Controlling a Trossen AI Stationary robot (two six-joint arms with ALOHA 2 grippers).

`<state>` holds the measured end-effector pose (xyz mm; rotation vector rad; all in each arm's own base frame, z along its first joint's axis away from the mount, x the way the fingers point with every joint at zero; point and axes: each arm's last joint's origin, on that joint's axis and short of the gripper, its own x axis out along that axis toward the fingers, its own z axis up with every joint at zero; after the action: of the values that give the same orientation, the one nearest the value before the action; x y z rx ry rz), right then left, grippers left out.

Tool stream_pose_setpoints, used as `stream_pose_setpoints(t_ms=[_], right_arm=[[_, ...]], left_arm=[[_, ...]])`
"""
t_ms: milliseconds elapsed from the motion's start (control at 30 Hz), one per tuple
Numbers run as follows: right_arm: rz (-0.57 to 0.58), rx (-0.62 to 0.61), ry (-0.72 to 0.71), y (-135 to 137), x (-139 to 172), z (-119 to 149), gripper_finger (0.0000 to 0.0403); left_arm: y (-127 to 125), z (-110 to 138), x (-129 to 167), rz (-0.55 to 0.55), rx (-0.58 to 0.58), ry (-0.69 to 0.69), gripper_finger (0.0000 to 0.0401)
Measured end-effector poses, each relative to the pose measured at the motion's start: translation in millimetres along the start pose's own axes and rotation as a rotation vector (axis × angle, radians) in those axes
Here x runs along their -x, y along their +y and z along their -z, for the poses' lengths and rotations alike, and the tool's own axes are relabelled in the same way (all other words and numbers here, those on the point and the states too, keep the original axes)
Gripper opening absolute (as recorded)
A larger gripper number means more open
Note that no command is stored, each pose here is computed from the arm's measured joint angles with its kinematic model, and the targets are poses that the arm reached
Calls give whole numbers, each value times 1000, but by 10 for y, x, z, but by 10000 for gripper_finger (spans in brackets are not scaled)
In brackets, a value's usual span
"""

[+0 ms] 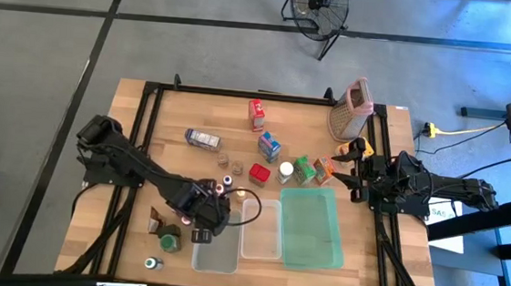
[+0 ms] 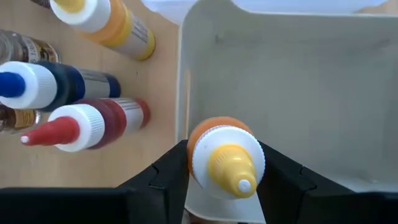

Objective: Pick & Place Kitchen Items
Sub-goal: Put the yellow food coloring bottle into the gray bin

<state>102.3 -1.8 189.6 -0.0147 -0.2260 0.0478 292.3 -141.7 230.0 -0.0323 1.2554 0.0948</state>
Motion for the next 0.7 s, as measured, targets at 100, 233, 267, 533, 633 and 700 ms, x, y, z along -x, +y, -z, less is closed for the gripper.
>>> stream_pose_setpoints(t_ms=[100, 233, 267, 533, 633, 700], right_arm=[[0, 0, 0, 0, 0, 0, 222], [1, 0, 0, 0, 0, 0, 222], [1, 0, 0, 0, 0, 0, 222], [1, 0, -1, 0, 0, -1, 222], [1, 0, 0, 0, 0, 0, 222], [0, 0, 0, 0, 0, 0, 222]], left_arm=[[-15, 30, -83, 13, 1, -22, 147], [-15, 56, -176, 25, 7, -47, 149], [-9, 70, -191, 21, 6, -41, 150], [15, 84, -217, -22, -9, -54, 151], [33, 74, -220, -30, -5, -57, 154], [45, 68, -222, -32, -1, -57, 155]])
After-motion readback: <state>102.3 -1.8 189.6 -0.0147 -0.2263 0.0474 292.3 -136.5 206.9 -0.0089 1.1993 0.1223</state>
